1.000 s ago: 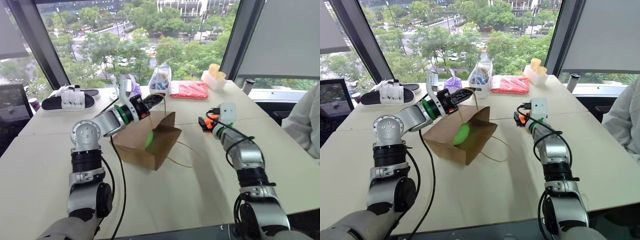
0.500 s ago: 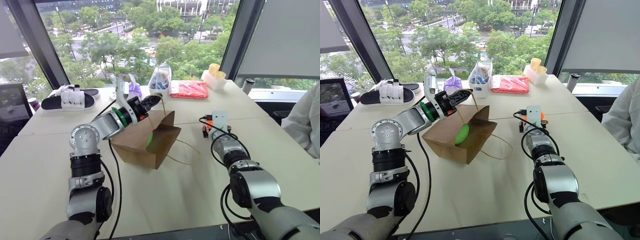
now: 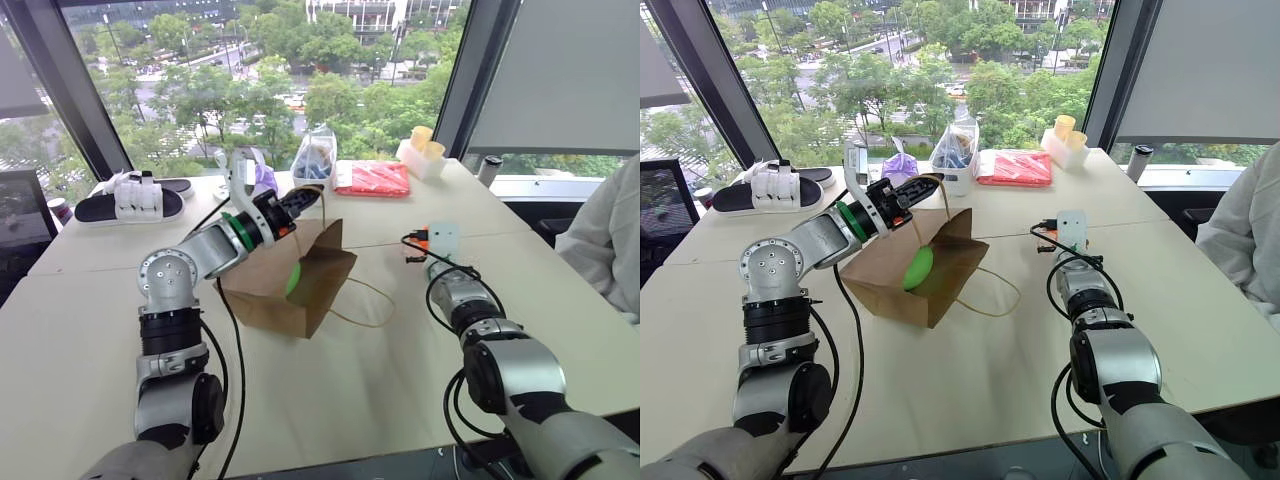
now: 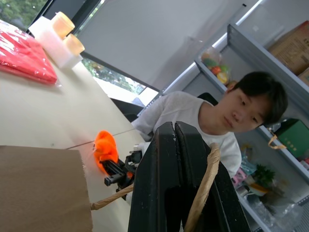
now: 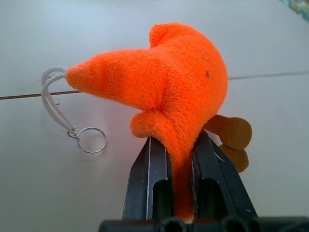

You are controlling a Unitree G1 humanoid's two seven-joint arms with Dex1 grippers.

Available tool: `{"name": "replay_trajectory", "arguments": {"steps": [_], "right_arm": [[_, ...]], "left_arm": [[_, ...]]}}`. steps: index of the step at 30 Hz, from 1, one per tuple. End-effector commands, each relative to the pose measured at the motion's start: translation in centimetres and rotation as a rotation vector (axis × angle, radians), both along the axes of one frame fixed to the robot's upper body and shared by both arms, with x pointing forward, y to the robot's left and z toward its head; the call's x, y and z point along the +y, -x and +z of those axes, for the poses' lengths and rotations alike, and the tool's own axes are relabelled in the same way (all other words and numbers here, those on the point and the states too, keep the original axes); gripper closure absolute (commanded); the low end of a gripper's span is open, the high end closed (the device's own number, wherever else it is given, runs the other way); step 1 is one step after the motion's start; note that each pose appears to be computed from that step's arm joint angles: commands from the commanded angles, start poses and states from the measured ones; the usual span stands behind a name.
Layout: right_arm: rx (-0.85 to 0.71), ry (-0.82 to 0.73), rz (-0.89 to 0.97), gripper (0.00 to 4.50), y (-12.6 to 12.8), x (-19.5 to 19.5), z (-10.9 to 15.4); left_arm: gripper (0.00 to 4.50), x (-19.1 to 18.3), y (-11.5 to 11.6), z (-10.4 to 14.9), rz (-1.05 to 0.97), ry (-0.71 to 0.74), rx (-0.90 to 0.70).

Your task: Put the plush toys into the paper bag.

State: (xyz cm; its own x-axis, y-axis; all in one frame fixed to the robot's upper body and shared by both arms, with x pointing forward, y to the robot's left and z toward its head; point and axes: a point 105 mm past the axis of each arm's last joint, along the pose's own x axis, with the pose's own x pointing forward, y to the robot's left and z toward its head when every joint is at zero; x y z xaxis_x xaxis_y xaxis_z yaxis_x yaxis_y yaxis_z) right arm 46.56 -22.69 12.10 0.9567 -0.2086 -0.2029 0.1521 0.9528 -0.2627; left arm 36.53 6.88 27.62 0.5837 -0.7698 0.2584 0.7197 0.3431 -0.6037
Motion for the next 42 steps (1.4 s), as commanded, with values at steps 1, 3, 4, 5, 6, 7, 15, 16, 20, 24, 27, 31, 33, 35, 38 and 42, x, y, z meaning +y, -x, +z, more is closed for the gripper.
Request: {"name": "replay_trajectory", "arguments": {"steps": [1,3,4,5,6,7,15,16,20,24,27,31,33,35,38,42], "right_arm": [[-0.303,0.113,0.346,4.49,1.3,2.8,8.2],[-0.329,0.100,0.461,4.49,3.7,3.5,9.7],[-0.331,0.074,0.516,4.49,5.1,3.8,10.4],[-0.324,0.043,0.558,4.49,6.3,4.1,10.9],[-0.316,0.023,0.584,4.49,7.2,4.3,11.3],[-0.306,0.013,0.594,4.49,7.7,4.4,11.4],[-0.215,-0.222,0.793,4.49,11.6,9.0,10.9],[-0.204,-0.237,0.809,4.49,11.9,9.5,10.7],[-0.112,-0.365,0.887,4.49,13.7,12.1,9.2],[0.014,-0.529,0.893,4.49,14.6,13.3,7.6],[0.079,-0.576,0.940,4.49,15.5,14.3,7.1],[0.141,-0.554,0.929,4.49,14.9,15.0,6.0],[0.159,-0.555,0.920,4.49,14.5,15.3,5.7],[0.188,-0.599,0.874,4.49,13.4,15.3,5.4],[0.207,-0.671,0.842,4.49,11.8,15.7,5.8],[0.247,-0.610,0.866,4.49,10.8,17.2,5.9]], "left_arm": [[4.50,0.5,0.5,1.5,-0.005,0.021,-0.055],[4.50,0.6,0.5,1.6,-0.011,0.020,-0.054],[4.50,0.6,0.5,1.6,-0.015,0.020,-0.051],[4.50,0.6,0.5,1.6,-0.019,0.022,-0.049],[4.50,0.6,0.5,1.6,-0.021,0.024,-0.047],[4.50,0.7,0.4,1.6,-0.022,0.025,-0.045],[4.50,0.6,-0.1,1.9,-0.034,0.041,-0.030],[4.50,0.6,-0.1,1.9,-0.036,0.041,-0.030],[4.50,0.6,-0.2,1.9,-0.033,0.044,-0.029],[4.50,0.6,-0.1,1.8,-0.033,0.046,-0.027],[4.50,0.5,-0.1,1.7,-0.035,0.047,-0.024],[4.50,0.4,-0.1,1.7,-0.040,0.051,-0.022],[4.50,0.4,0.0,1.8,-0.042,0.053,-0.022],[4.50,0.3,0.0,1.7,-0.040,0.047,-0.025],[4.50,0.4,0.1,1.7,-0.039,0.044,-0.030],[4.50,0.5,0.2,1.6,-0.036,0.049,-0.030]]}}
